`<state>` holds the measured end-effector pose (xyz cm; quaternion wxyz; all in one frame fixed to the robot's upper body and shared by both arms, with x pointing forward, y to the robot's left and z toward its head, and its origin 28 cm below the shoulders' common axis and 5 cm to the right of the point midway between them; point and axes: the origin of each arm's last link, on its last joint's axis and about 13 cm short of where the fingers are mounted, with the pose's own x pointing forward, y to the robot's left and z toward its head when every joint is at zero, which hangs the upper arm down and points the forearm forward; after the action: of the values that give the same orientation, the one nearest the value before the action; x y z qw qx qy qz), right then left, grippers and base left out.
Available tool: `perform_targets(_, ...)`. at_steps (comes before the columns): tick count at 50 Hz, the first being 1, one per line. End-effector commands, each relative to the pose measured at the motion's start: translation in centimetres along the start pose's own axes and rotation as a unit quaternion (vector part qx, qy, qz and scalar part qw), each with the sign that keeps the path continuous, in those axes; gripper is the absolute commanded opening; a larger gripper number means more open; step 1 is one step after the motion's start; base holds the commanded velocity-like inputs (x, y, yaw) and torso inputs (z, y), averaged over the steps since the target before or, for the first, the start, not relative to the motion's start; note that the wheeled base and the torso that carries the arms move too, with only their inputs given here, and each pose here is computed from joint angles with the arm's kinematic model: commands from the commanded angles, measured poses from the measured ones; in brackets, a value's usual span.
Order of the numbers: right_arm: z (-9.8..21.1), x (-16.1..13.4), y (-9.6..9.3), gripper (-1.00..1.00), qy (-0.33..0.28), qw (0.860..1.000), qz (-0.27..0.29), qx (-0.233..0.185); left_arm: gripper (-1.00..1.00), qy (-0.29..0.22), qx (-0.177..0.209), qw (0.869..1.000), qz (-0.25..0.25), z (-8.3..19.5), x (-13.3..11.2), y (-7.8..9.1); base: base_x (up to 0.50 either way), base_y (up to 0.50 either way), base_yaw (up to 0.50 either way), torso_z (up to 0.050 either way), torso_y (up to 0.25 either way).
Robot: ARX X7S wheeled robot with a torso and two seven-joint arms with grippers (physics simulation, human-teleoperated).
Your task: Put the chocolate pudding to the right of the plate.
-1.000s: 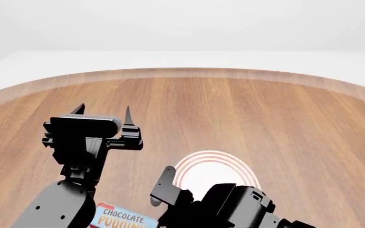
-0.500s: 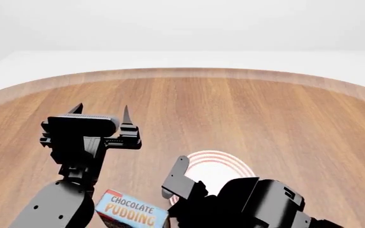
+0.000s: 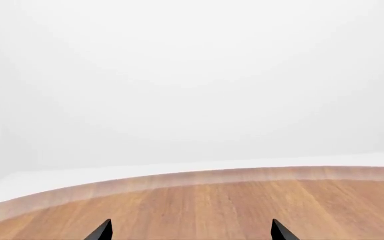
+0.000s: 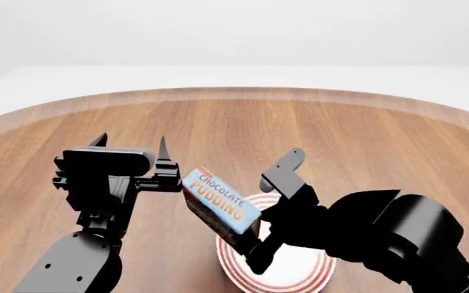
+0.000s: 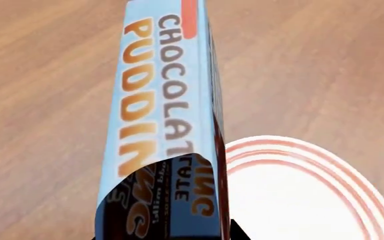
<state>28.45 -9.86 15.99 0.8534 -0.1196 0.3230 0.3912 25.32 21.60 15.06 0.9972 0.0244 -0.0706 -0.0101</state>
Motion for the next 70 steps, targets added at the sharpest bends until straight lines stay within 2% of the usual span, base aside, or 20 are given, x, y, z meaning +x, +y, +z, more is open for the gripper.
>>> perform_targets(1,0.8,-2.3,-2.2,-1.00,-0.023,0.995,-0.081,0.049,1.00,0.000,0.000,1.000,0.000,0.0,0.0,0.0,0.00,0.00,0.00,0.000,0.000)
perform_targets(2,0.9,-2.7,-2.5,-1.00,-0.024,0.993,-0.095,0.062,1.00,0.000,-0.001,1.000,0.001,0.0,0.0,0.1,0.00,0.00,0.00,0.000,0.000)
perform_targets(9,0.8,-4.2,-3.4,-1.00,-0.040,0.987,-0.132,0.086,1.00,0.000,0.000,1.000,0.001,0.0,0.0,0.1,0.00,0.00,0.00,0.000,0.000)
perform_targets(16,0.7,-6.3,-4.8,-1.00,-0.057,0.971,-0.193,0.128,1.00,-0.002,0.000,1.000,0.000,0.1,0.0,0.0,0.00,0.00,0.00,0.000,0.000)
perform_targets(27,0.4,-8.0,-5.1,-1.00,-0.060,0.958,-0.236,0.153,1.00,-0.003,0.000,1.000,0.001,0.2,0.0,0.1,0.00,0.00,0.00,0.000,0.001)
perform_targets(41,-2.6,-10.0,-5.1,-1.00,-0.054,0.940,-0.275,0.193,1.00,-0.002,0.000,1.000,0.001,0.1,0.0,0.1,0.00,0.00,0.00,0.000,0.000)
perform_targets(53,-4.4,-10.7,-4.9,-1.00,-0.051,0.931,-0.287,0.219,1.00,-0.003,-0.001,1.000,0.001,0.1,-0.1,0.1,0.00,0.00,0.00,0.000,0.000)
perform_targets(61,-6.1,-11.1,-6.5,-1.00,-0.053,0.916,-0.302,0.257,1.00,-0.002,-0.003,1.000,0.000,0.1,-0.1,0.1,0.00,0.00,0.00,0.000,0.000)
perform_targets(62,-6.4,-11.0,-6.7,-1.00,-0.048,0.920,-0.295,0.252,1.00,-0.002,-0.003,1.000,0.001,0.1,-0.1,0.1,0.00,0.00,0.00,0.000,0.000)
perform_targets(64,-6.6,-11.1,-7.1,-1.00,-0.049,0.917,-0.297,0.260,1.00,-0.002,-0.002,1.000,0.001,0.1,-0.1,0.2,0.00,0.00,0.00,0.000,0.000)
perform_targets(65,-6.8,-11.2,-7.1,-1.00,-0.044,0.924,-0.280,0.255,1.00,-0.002,-0.003,1.000,0.001,0.1,-0.1,0.2,0.00,0.00,0.00,0.000,0.000)
perform_targets(66,-6.9,-11.2,-7.3,-1.00,-0.047,0.920,-0.295,0.253,1.00,-0.002,-0.002,1.000,0.001,0.1,-0.1,0.2,0.00,0.00,0.00,0.000,0.000)
perform_targets(70,-7.3,-11.4,-7.6,-1.00,-0.047,0.918,-0.291,0.264,1.00,-0.002,-0.003,1.000,0.001,0.1,-0.1,0.1,0.00,0.00,0.00,0.000,0.000)
